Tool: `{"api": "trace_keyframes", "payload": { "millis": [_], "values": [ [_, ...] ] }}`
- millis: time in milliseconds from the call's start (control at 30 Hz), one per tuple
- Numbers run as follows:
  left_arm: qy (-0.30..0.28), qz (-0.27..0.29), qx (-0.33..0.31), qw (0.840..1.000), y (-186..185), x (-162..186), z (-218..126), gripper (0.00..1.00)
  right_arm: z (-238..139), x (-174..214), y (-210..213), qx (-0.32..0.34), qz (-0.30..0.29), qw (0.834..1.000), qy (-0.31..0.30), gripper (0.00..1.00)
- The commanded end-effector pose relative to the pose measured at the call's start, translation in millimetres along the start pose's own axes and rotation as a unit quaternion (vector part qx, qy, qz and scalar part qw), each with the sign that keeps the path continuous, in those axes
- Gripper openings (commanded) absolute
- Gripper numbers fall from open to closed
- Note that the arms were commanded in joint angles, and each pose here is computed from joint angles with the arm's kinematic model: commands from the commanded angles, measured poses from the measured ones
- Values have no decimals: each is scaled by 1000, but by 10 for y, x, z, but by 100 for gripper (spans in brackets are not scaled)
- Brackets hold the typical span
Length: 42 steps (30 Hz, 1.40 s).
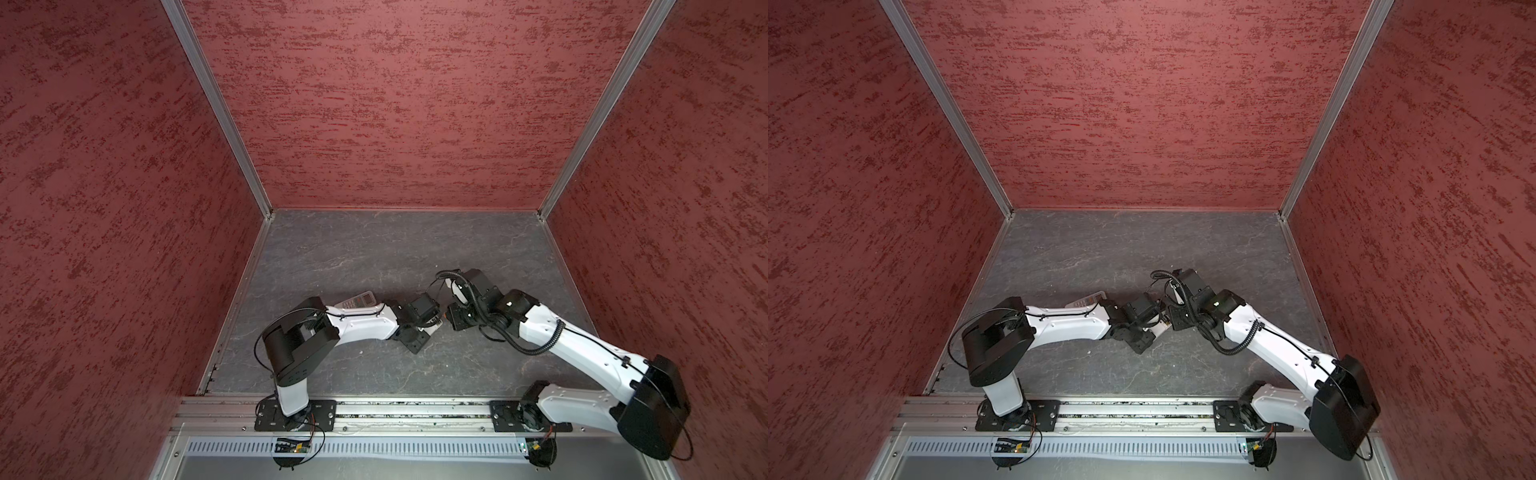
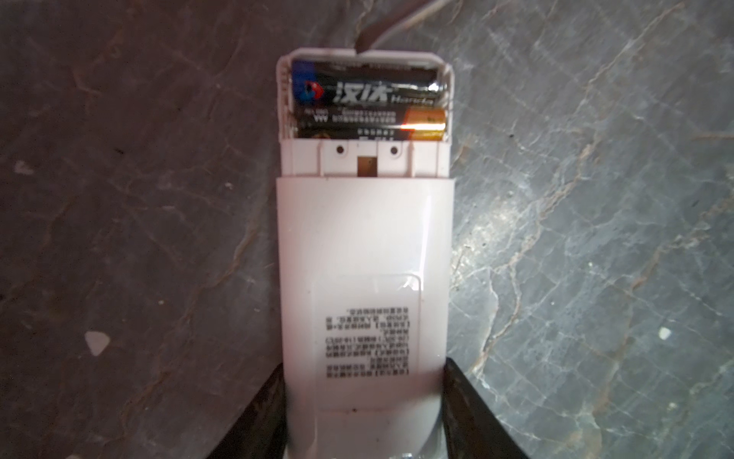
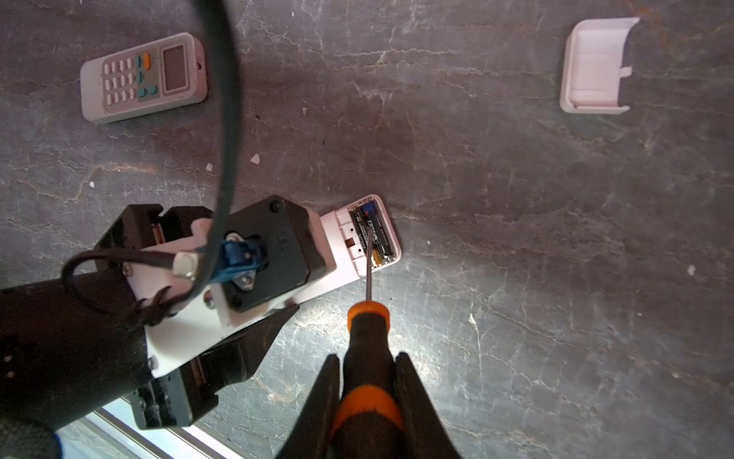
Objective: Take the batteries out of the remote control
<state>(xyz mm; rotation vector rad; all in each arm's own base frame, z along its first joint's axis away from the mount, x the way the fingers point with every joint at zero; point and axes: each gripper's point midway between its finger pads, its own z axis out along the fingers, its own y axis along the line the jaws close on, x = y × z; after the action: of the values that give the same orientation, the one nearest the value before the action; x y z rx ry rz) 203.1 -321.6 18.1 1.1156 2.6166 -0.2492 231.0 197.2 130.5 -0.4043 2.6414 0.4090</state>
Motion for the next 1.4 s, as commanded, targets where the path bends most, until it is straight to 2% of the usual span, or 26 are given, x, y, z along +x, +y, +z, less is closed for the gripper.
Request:
{"api": "trace_keyframes", "payload": {
  "millis": [0,267,1367],
  "values": [
    [66,1,26,997,-89,386,161,53,-96,-12,-62,13,8,1000,-9,0],
    [65,-9,27,998,-29,372,146,53,-76,220,-134,25,12,999,34,0],
    [70,-5,35,997,-58,387,177,52,238,253,-29,-6,7,999,52,0]
  ]
}}
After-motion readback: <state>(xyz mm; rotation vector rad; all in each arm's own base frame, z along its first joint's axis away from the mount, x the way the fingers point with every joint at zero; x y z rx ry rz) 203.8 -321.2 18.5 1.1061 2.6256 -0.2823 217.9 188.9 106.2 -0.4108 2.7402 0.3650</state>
